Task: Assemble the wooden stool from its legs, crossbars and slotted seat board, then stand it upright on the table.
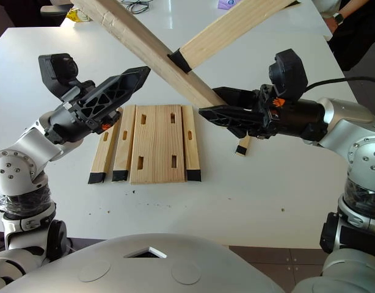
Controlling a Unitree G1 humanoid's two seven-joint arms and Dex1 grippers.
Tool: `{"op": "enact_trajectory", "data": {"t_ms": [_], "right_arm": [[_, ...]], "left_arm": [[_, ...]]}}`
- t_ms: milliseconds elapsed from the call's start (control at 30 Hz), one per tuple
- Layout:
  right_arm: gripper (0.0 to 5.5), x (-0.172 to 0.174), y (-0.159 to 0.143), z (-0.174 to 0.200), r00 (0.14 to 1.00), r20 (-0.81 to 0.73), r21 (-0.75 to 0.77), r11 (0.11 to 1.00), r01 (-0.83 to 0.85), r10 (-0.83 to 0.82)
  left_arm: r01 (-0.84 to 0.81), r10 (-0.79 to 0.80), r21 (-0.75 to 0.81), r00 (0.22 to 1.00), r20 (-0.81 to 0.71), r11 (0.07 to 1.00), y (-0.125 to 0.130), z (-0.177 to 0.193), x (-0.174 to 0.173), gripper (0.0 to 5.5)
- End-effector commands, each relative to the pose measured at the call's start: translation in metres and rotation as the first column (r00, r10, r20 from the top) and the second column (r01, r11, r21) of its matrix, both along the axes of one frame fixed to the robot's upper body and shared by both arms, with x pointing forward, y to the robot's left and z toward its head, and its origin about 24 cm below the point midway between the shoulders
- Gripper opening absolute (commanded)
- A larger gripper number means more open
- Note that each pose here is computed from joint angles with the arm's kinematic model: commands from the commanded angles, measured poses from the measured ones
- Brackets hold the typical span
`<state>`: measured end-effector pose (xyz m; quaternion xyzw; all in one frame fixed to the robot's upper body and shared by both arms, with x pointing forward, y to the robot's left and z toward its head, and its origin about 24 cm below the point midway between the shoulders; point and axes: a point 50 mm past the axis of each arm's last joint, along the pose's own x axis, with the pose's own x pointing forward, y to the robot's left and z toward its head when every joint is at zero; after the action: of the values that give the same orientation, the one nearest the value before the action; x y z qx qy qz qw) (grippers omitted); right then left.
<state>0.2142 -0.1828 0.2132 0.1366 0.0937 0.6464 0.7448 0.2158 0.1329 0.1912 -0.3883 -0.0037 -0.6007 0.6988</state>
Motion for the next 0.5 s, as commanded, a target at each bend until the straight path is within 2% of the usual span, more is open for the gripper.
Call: {"op": "enact_trajectory", "data": {"t_ms": [33,500], "right_arm": [[2.06,0.0,0.003,0.005,0.999,0.008,-0.017,0.999,-0.043,0.043],[2.06,-0.004,0.014,-0.004,0.994,-0.027,-0.043,0.994,-0.104,0.103]], "left_arm": [[0.001,-0.001,0.01,1.0,0.016,1.0,-0.002,0.001,-0.001,3.46],[0.044,-0.045,0.018,0.998,0.051,0.999,-0.01,0.005,-0.008,3.46]]}}
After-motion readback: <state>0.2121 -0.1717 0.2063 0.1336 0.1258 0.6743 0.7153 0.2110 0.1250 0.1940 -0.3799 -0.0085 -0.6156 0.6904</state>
